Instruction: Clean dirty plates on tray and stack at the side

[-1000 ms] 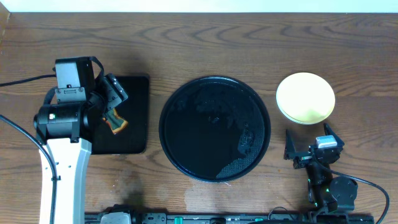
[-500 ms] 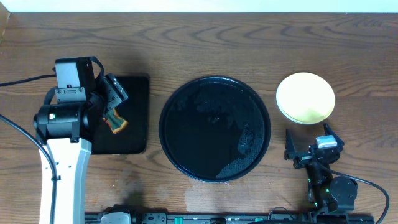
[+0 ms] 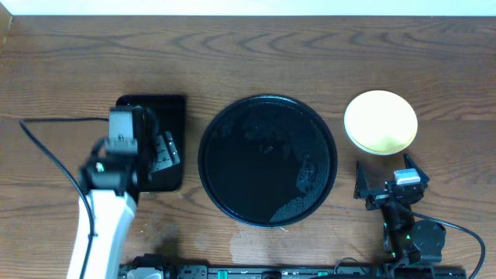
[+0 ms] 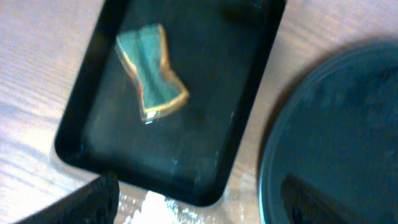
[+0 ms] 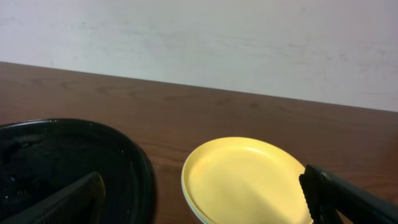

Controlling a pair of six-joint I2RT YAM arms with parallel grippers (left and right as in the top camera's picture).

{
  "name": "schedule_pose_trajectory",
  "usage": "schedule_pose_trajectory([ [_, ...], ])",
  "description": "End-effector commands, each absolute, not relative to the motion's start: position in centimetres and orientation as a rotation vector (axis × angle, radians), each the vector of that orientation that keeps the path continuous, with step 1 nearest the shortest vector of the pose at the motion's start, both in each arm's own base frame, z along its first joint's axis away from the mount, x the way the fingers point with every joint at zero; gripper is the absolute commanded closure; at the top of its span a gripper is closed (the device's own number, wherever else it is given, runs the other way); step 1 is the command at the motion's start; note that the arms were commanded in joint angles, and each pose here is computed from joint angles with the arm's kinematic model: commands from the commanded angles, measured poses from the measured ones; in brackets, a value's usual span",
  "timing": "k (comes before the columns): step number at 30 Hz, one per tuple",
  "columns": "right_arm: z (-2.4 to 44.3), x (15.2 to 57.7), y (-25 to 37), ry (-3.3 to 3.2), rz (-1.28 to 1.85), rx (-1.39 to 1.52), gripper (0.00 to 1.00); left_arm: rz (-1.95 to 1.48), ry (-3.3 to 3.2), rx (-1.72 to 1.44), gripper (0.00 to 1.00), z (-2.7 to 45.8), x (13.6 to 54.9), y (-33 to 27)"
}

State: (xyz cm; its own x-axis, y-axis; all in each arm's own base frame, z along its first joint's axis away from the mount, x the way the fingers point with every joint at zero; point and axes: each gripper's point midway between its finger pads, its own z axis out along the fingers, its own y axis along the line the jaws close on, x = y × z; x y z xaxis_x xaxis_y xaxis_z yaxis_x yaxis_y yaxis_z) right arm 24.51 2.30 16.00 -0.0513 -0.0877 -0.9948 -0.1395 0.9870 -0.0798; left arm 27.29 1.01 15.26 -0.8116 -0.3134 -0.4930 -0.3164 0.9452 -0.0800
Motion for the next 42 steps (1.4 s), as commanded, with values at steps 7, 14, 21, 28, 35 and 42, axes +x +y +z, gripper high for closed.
schedule_pose_trajectory([
  [7,16.0,24.5,1.9,1.624,0.02,-0.169,0.01,-0.129,2.314,-0.316,0.16,10.8,26.5,-0.4],
  [14,16.0,24.5,1.9,1.624,0.02,-0.169,0.01,-0.154,2.143,-0.292,0.16,10.2,26.0,-0.3],
  [21,16.0,24.5,1.9,1.624,0.02,-0.169,0.01,-0.172,2.026,-0.278,0.16,9.9,25.0,-0.3],
  [28,16.0,24.5,1.9,1.624,0.02,-0.169,0.01,-0.188,1.91,-0.265,0.16,10.4,24.5,-0.3],
  [35,16.0,24.5,1.9,1.624,0.02,-0.169,0.01,-0.18,1.792,-0.223,0.16,12.0,24.5,-0.3],
  [42,16.0,24.5,1.9,1.624,0.02,-0.169,0.01,-0.135,1.701,-0.163,0.16,14.1,24.4,-0.1],
])
